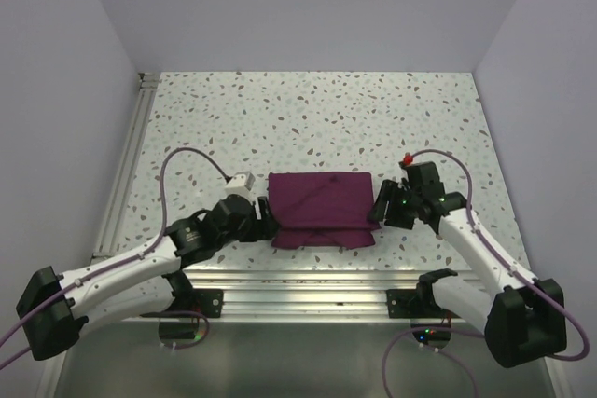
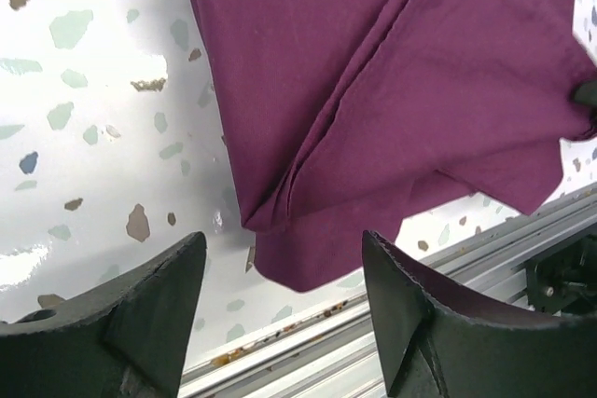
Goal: Prepare the surgical pack
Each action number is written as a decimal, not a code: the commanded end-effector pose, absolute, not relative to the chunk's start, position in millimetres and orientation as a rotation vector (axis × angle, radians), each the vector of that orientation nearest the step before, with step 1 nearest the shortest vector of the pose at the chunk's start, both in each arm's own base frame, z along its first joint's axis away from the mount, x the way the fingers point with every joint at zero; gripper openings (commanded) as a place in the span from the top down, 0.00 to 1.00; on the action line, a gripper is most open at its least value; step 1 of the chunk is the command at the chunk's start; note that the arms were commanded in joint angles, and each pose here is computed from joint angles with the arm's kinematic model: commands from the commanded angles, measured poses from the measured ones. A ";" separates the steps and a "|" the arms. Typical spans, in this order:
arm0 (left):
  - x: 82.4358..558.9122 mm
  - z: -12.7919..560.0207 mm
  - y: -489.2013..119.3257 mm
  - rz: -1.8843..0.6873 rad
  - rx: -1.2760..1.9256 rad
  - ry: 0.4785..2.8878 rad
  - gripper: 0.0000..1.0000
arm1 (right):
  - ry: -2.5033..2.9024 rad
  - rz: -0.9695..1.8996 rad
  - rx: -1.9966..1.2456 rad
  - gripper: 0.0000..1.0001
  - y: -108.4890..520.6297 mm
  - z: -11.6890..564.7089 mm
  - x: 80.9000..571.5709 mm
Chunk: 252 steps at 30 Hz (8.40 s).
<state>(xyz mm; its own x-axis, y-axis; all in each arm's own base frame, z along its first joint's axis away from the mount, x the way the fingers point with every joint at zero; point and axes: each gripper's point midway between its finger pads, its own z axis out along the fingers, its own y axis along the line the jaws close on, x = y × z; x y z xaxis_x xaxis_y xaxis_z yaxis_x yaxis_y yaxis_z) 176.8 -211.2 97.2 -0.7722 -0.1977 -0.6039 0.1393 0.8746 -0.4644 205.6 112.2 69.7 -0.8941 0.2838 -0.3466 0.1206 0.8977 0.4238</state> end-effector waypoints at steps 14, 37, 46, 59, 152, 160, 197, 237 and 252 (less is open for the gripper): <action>126.6 73.8 -261.9 -0.753 -0.135 2.387 0.72 | 2.416 0.457 0.222 0.34 106.5 133.6 275.6; 204.1 40.8 -267.2 -0.620 -0.093 2.308 1.00 | 2.469 0.624 0.229 0.37 161.1 91.8 384.3; 312.3 43.8 -311.5 -0.667 -0.044 2.257 1.00 | 2.414 0.527 0.285 0.36 143.3 103.3 379.2; 383.0 71.1 -307.4 -0.715 -0.024 2.219 1.00 | 2.377 0.359 0.156 0.35 127.2 129.8 364.3; 321.7 23.2 -337.1 -1.155 0.064 2.449 0.79 | 2.580 1.281 -0.239 1.00 280.9 114.9 328.1; 332.8 18.1 -339.8 -1.126 0.057 2.429 0.80 | 2.589 1.475 -0.147 1.00 286.2 99.7 317.9; 276.1 74.1 -332.5 -1.579 -0.002 2.392 0.85 | 2.558 1.406 0.125 1.00 252.4 99.3 363.3; 301.4 15.9 -351.1 -1.796 -0.068 2.509 0.89 | 2.558 1.497 0.108 1.00 260.6 115.4 358.2; 303.8 19.4 -356.2 -1.797 -0.068 2.499 0.89 | 2.559 1.665 0.105 1.00 311.2 112.7 332.2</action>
<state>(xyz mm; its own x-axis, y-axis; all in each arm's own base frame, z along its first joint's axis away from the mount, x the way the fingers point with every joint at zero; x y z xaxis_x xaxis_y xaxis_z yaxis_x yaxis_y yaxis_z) 297.4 -351.8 20.7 -0.9977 -0.0641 -0.0219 0.0007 0.3141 -0.9494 343.2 287.8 98.2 -0.9871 0.1401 -0.0775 0.0019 0.4941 0.8694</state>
